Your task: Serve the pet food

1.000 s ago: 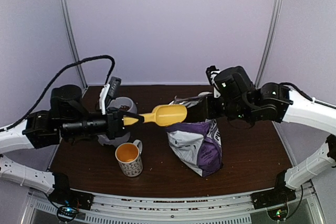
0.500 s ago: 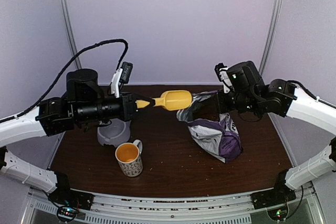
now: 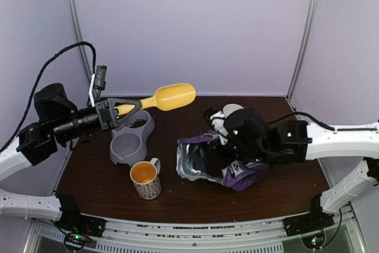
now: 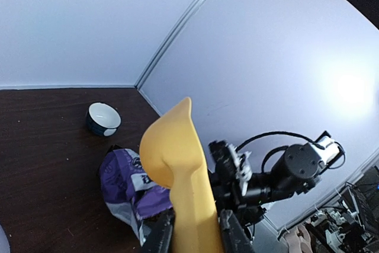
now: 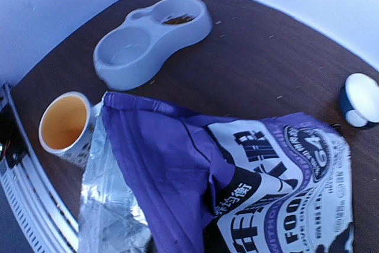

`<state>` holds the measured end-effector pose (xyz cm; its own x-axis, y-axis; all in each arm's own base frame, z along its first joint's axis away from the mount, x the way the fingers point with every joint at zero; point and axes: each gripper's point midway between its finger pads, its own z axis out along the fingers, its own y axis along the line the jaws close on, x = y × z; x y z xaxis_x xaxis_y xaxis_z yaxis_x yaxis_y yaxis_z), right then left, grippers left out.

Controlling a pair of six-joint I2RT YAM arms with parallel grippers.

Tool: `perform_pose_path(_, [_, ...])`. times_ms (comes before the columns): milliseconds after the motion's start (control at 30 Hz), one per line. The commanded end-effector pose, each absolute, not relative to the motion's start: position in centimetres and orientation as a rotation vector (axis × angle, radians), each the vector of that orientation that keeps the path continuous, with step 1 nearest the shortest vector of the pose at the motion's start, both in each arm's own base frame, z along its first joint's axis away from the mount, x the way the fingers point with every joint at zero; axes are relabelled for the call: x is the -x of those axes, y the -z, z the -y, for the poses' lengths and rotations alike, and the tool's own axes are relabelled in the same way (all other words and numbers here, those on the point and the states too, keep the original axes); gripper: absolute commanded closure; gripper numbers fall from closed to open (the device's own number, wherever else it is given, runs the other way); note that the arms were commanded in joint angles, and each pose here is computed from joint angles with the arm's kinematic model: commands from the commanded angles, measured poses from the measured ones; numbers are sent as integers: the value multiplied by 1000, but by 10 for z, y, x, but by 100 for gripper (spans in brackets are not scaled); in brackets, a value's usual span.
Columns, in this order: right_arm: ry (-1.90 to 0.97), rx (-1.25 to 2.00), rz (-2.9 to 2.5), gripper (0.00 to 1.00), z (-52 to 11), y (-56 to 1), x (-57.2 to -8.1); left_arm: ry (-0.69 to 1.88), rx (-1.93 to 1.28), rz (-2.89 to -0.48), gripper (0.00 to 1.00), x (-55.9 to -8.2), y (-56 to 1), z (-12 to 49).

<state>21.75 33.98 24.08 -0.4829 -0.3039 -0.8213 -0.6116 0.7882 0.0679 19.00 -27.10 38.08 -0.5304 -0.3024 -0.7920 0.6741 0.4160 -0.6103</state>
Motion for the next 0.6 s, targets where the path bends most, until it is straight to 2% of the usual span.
perform_pose_path(0, [-679, 739, -2162, 100, -394, -192, -155, 1335, -452, -1636, 100, -161, -385, 261])
perform_pose_path(100, [-691, 758, -2196, 100, -404, -169, -130, 1315, -508, -1672, 100, -150, -360, 256])
perform_pose_path(267, [-648, 762, -2201, 100, -392, -156, -123, 1289, -575, -1753, 100, -140, -324, 253])
perform_pose_path(367, [-569, 750, -2195, 100, -376, -149, -128, 1329, -607, -1729, 100, -129, -321, 257])
perform_pose_path(567, [-513, 642, -2138, 100, -348, -176, -147, 1316, -757, -1763, 100, -99, -310, 274])
